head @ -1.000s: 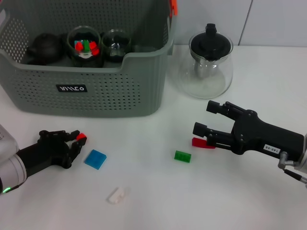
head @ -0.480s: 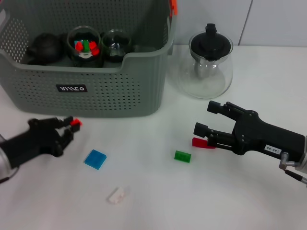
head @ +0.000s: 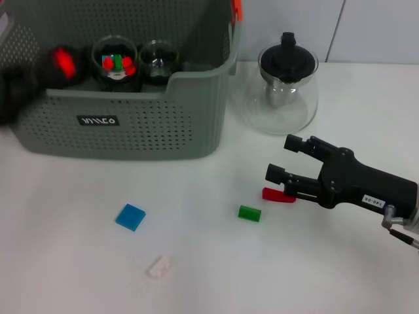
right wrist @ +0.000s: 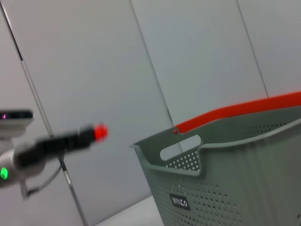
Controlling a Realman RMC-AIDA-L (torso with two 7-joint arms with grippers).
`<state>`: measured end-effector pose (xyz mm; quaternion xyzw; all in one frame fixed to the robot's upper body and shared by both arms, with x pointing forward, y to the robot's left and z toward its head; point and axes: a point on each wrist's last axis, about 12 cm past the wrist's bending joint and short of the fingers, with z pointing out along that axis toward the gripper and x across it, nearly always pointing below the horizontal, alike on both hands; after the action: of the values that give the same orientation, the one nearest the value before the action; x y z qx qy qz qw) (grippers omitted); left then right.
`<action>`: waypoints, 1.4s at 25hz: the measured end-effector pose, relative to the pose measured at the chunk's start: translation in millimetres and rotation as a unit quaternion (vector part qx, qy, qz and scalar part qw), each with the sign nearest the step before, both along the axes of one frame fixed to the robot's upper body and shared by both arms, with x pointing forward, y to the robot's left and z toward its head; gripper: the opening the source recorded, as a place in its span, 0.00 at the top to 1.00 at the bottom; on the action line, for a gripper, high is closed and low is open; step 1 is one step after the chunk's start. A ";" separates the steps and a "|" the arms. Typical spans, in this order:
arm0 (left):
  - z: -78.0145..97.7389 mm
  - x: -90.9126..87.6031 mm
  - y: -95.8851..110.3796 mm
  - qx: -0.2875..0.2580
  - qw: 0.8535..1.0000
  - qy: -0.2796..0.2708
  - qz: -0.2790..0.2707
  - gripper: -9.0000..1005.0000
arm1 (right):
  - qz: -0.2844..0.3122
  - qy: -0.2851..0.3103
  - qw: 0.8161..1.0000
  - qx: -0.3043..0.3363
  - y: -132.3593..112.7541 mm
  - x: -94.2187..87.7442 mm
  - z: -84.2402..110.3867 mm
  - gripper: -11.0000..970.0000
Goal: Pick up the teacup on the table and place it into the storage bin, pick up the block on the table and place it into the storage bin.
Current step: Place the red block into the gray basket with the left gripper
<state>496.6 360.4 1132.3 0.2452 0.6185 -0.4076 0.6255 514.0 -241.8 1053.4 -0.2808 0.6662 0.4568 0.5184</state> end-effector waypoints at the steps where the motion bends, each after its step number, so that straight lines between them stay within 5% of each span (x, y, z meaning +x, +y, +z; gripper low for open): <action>1: 10.2 8.6 0.9 -0.022 1.000 0.000 0.001 0.79 | 0.000 0.000 1.000 0.000 0.3 0.2 0.1 0.03; 4: 41.0 42.3 2.7 -0.065 0.998 0.008 0.012 0.79 | 0.001 -0.001 1.000 0.001 2.3 1.5 0.6 0.03; 7: 64.6 78.9 0.5 -0.048 0.998 0.032 0.035 0.79 | 0.002 -0.004 1.000 0.001 3.9 3.1 1.4 0.03; 11: 79.6 119.6 -11.2 0.032 0.992 0.087 0.082 0.78 | 0.001 -0.004 1.000 0.000 4.1 4.4 1.7 0.03; 16: 81.4 155.1 -37.8 0.174 0.962 0.157 0.137 0.78 | -0.001 -0.006 1.000 -0.002 3.8 5.1 1.9 0.03; 19: 74.2 165.3 -53.6 0.236 0.943 0.183 0.150 0.78 | -0.001 -0.006 1.000 -0.002 3.8 5.2 1.9 0.03; 23: 68.3 174.2 -66.1 0.251 0.930 0.196 0.181 0.77 | -0.002 -0.006 1.000 -0.002 3.6 5.4 1.9 0.03; 32: 68.6 180.6 -81.9 0.247 0.931 0.177 0.200 0.76 | -0.006 -0.006 1.000 -0.001 2.4 5.1 1.6 0.03; 35: 71.1 176.8 -79.0 0.226 0.937 0.171 0.205 0.63 | -0.006 -0.006 1.000 -0.002 2.3 5.0 1.5 0.03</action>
<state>673.4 281.5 1203.4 0.1748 0.8287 -0.1562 0.5082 518.9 -239.6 1054.9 -0.2807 0.6651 0.4509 0.5248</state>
